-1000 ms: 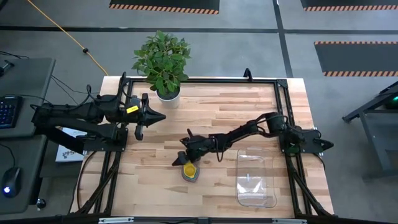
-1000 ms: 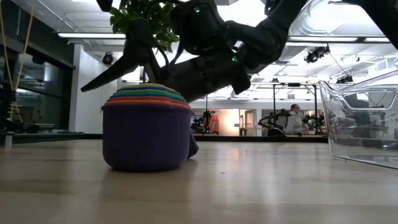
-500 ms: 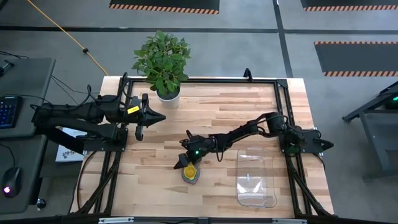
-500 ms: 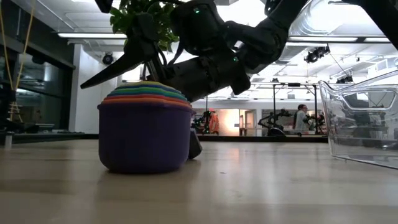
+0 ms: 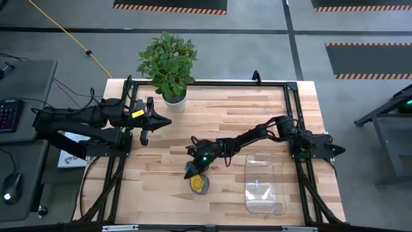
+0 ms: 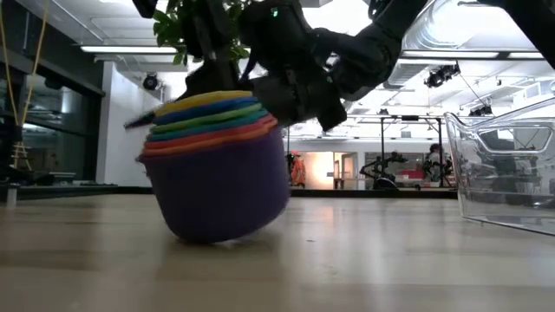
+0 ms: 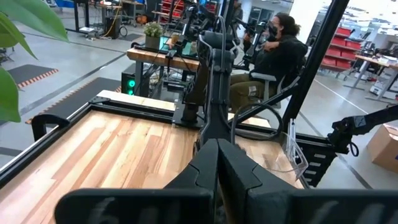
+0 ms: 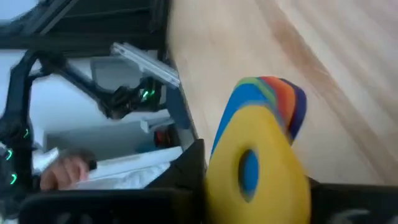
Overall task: Nest measuring cups in basket
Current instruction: Put the stacked measuring cups into the transparent bin
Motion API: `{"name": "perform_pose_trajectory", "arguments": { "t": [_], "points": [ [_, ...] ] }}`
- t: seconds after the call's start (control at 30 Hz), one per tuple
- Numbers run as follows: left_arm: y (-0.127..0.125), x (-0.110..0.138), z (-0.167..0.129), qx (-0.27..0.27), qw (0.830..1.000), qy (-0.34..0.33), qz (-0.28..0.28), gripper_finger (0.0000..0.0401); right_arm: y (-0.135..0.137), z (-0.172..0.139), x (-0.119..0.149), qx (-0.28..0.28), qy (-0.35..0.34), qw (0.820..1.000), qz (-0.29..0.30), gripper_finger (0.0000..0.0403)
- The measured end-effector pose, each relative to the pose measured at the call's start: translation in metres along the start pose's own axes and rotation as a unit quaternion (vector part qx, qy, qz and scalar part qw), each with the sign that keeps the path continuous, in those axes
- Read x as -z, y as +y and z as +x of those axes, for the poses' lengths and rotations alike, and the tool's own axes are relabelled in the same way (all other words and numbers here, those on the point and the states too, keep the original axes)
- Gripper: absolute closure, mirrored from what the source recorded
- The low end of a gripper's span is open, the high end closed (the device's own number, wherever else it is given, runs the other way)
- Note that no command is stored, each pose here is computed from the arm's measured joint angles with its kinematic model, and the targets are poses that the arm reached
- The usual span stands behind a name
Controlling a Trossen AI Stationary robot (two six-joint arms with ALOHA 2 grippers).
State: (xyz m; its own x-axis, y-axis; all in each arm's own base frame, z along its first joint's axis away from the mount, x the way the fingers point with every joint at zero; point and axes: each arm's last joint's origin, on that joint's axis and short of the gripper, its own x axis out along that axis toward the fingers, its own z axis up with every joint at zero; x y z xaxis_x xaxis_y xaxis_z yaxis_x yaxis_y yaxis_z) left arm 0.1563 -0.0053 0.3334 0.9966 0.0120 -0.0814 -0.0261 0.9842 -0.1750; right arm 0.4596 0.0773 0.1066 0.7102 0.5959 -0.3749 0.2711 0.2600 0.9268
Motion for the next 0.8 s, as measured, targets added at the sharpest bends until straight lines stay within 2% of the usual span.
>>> {"name": "perform_pose_trajectory", "arguments": {
  "t": [0.03,0.2,0.3,0.37,0.47,0.57,0.63,0.8],
  "points": [
    [0.0,0.0,0.0,0.0,1.0,0.0,0.0,0.0401,0.002,-0.001,-0.001,-0.005,0.005,1.0,-0.01,0.0343],
    [0.0,0.0,0.0,0.0,1.0,0.0,0.0,0.0401,0.001,-0.007,-0.01,-0.016,0.02,1.0,-0.008,0.0342],
    [0.0,0.0,0.0,0.0,1.0,0.0,0.0,0.0401,0.008,-0.019,-0.017,-0.025,0.022,0.999,-0.029,0.0342],
    [0.0,0.0,0.0,0.0,1.0,-0.001,0.0,0.0401,0.02,-0.031,-0.024,-0.04,0.033,0.997,-0.052,0.0342],
    [0.0,0.0,0.0,0.0,1.0,0.0,0.0,0.0401,0.053,-0.06,-0.026,-0.059,0.058,0.99,-0.11,0.0342],
    [0.0,0.0,0.0,0.0,1.0,-0.001,0.0,0.0401,0.08,-0.093,-0.016,-0.021,0.074,0.984,-0.161,0.0342],
    [0.0,0.0,0.0,0.0,1.0,-0.001,0.0,0.0401,0.094,-0.116,-0.002,0.024,0.079,0.98,-0.181,0.0342],
    [0.0,0.0,0.0,0.0,1.0,-0.001,0.0,0.0401,0.123,-0.17,0.041,0.14,0.075,0.971,-0.181,0.0342]
  ]
}}
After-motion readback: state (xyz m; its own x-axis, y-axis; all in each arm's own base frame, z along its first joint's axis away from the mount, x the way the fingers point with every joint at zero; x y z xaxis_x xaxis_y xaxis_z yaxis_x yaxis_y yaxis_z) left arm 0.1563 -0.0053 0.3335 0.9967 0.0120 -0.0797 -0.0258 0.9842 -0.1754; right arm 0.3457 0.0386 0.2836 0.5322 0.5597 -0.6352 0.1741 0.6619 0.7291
